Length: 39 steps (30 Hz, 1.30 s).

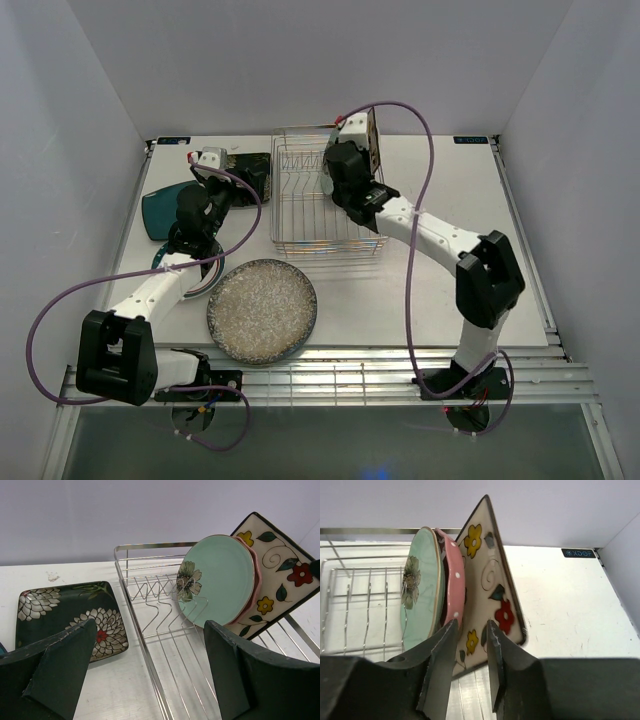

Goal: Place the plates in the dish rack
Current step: Insert the plate into the dish rack, then pick up the plate from the corner of the board.

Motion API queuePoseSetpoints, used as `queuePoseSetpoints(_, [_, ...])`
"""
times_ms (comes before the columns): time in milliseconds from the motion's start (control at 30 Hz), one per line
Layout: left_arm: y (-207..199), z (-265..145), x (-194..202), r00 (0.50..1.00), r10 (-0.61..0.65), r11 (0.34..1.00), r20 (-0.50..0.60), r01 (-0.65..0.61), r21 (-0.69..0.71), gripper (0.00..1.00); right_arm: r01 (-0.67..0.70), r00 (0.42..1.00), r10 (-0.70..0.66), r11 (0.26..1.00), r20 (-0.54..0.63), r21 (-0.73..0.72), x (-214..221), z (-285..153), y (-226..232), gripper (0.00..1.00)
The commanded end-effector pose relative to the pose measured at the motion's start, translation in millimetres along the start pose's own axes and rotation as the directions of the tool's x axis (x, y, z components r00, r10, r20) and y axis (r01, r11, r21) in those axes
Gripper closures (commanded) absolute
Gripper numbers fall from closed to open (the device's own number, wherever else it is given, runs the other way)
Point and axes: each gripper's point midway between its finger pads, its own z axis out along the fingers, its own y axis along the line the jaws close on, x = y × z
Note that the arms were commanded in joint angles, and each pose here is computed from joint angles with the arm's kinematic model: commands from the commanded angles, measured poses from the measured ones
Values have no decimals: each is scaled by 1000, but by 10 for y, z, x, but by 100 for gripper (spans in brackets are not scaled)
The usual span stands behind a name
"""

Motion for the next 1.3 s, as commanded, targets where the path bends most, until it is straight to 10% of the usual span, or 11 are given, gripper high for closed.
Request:
queuePoseSetpoints(0, [7, -5, -73, 1000, 12, 1000, 24, -12, -1, 2, -201, 974, 207, 977, 95, -65, -383, -261, -141, 64])
queuePoseSetpoints(400, [52, 40, -6, 999, 32, 999, 8, -32, -15, 2, -256, 967, 256, 963, -15, -83, 253, -771, -460, 49])
queuePoseSetpoints(800, [1, -6, -71, 999, 26, 1000, 23, -26, 7, 2, -334, 935, 354, 898, 19, -286, 609, -1447, -1017, 0])
queuePoseSetpoints(1267, [-78, -41, -97, 999, 22, 999, 27, -24, 45, 2, -330, 943, 329, 903, -51, -276, 777, -1437, -952, 10])
